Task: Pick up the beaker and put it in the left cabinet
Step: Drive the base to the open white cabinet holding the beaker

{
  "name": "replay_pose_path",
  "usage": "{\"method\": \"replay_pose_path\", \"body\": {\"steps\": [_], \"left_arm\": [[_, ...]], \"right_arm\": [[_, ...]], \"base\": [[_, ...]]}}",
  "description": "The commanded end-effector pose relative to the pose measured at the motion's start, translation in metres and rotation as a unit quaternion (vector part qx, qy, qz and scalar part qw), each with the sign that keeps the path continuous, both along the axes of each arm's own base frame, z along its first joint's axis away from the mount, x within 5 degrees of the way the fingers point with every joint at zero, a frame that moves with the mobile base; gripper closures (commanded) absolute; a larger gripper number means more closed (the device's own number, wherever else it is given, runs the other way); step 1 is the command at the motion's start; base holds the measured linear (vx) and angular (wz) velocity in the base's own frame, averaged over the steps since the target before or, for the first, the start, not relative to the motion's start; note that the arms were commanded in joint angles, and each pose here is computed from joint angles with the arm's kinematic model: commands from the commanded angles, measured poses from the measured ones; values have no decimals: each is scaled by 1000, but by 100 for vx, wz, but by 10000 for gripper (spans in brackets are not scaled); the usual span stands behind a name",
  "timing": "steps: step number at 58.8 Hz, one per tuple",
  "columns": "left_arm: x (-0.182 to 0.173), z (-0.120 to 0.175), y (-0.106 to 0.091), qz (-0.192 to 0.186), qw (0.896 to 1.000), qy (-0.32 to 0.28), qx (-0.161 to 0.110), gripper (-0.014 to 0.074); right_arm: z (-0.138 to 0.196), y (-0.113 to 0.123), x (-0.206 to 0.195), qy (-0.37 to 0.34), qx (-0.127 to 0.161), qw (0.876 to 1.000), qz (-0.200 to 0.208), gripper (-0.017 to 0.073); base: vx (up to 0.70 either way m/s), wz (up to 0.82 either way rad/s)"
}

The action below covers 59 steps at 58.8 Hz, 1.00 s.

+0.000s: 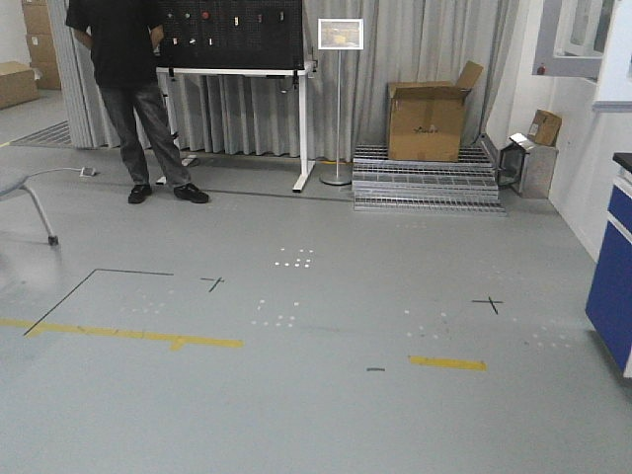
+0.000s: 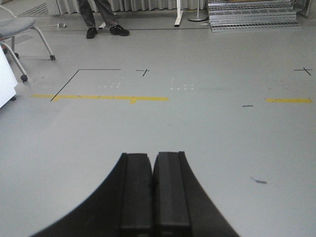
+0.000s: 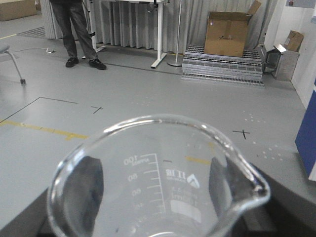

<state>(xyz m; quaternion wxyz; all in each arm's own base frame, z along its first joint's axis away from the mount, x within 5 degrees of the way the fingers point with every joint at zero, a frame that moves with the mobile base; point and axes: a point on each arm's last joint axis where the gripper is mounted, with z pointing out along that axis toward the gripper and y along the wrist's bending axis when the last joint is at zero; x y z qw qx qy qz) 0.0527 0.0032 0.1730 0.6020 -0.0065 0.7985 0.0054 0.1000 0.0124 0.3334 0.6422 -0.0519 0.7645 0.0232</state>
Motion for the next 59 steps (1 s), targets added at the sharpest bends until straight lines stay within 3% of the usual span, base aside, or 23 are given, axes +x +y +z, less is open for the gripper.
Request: {"method": "replay_pose_path", "body": {"steps": [1,59], "left_arm": [[1,12,-1,-9,999,-50,-2,590],[1,12,-1,-9,999,-50,-2,590]], "right_arm": [[16,2,0,-49,-2,999,15,560],[15,2,0,-48,-2,999,15,560]], "base": [[76,0],[76,-8]]}}
